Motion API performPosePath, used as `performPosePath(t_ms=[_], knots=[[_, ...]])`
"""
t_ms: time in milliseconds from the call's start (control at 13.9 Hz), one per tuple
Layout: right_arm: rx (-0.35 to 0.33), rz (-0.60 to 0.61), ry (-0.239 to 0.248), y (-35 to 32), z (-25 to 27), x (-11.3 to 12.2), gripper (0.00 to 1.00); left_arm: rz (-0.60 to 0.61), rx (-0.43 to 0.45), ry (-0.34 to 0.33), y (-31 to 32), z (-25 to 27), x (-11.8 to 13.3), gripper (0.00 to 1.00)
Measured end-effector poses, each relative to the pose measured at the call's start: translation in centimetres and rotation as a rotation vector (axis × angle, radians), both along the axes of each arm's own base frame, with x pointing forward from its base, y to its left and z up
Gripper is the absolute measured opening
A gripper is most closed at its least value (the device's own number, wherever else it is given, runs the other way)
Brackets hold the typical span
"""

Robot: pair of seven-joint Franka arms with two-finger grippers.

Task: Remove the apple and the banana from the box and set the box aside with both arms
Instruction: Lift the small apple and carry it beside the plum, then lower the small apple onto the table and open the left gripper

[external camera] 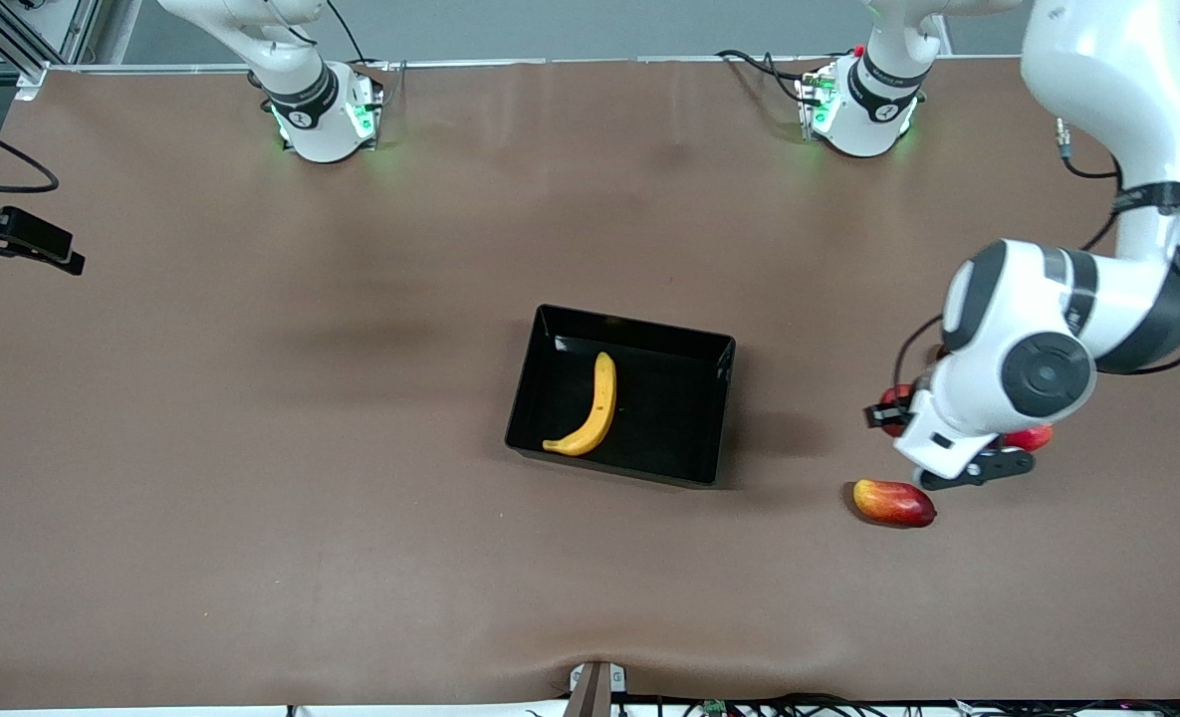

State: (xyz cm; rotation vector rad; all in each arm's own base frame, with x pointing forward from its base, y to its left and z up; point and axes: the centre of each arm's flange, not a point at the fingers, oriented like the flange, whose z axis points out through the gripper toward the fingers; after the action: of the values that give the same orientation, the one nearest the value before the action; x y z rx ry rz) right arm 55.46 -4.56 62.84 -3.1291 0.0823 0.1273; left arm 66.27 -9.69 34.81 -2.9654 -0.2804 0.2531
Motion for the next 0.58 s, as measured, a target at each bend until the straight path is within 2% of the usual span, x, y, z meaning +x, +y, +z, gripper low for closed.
performPosePath(t_ms=[359, 575], knots=[[0.000, 0.000, 0.001, 0.0, 0.0, 0.0, 1.00, 0.009, -0.008, 0.004, 7.4, -7.7, -0.8, 0.72], [0.000, 0.000, 0.001, 0.0, -0.1, 0.0, 1.00, 0.023, -0.018, 0.029, 9.1, -10.4, -1.4, 0.72]])
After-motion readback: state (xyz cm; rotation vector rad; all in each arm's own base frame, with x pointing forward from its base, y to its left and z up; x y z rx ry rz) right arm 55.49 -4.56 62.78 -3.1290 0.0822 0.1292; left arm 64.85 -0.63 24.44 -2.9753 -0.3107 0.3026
